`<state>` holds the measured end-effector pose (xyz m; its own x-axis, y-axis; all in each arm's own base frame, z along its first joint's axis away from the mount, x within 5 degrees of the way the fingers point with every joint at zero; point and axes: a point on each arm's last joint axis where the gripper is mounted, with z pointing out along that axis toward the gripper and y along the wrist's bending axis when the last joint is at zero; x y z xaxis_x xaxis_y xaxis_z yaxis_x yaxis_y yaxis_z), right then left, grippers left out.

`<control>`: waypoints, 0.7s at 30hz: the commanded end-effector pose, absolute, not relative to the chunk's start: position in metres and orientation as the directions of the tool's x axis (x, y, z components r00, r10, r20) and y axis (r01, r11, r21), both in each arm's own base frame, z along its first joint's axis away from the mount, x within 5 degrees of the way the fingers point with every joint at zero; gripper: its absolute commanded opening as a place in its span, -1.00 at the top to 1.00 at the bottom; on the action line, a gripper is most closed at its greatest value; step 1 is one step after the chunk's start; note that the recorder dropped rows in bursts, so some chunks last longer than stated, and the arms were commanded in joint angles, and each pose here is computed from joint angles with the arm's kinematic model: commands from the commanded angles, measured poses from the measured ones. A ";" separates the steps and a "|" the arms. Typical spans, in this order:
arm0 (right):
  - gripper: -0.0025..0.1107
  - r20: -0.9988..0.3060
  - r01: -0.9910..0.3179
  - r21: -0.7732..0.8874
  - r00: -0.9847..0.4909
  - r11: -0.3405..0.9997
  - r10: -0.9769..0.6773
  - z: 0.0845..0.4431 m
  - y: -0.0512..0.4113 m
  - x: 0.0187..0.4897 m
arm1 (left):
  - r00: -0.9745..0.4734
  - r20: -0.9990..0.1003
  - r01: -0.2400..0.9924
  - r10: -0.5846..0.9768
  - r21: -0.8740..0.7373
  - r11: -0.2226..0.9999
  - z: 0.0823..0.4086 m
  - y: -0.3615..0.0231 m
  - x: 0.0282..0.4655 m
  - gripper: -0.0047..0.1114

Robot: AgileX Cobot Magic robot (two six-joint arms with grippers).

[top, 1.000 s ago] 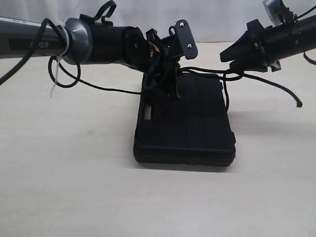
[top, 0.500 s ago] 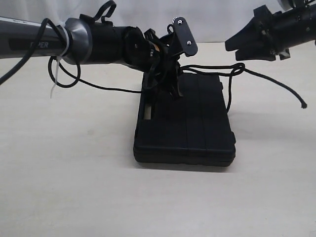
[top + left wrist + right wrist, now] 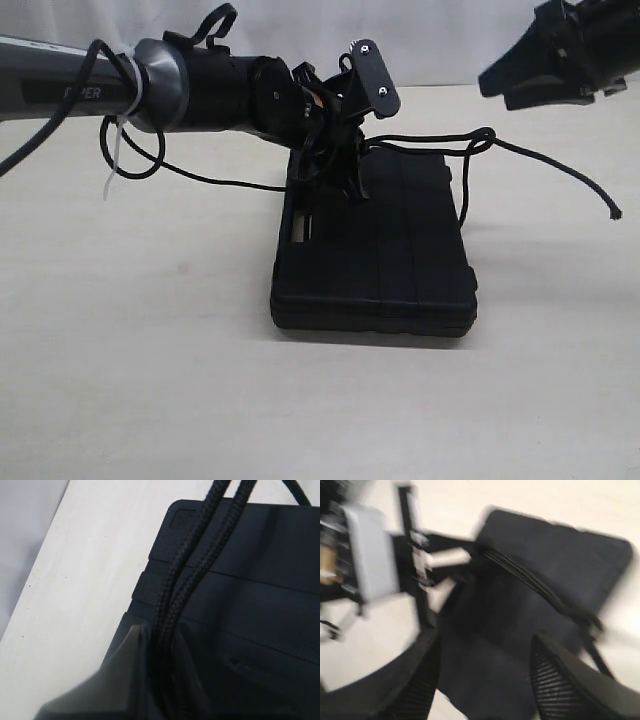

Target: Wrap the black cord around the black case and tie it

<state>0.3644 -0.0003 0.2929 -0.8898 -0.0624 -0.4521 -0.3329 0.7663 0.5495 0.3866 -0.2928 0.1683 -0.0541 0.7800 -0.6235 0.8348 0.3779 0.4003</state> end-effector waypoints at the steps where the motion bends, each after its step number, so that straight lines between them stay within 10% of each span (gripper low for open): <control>1: 0.05 -0.366 -0.268 0.399 -0.923 0.877 -0.115 0.286 -0.015 0.356 | -0.055 -0.635 0.826 0.770 0.404 0.393 0.170 -0.293 0.389 0.92; 13: 0.05 -0.298 -0.337 -0.223 -0.870 0.915 -0.393 0.272 0.011 0.364 | -0.056 -0.634 0.827 0.771 0.403 0.392 0.170 -0.293 0.389 0.92; 21: 0.05 -0.260 -0.436 -0.194 -0.841 0.879 -0.474 0.252 0.024 0.367 | -0.056 -0.634 0.828 0.771 0.402 0.391 0.170 -0.293 0.388 0.92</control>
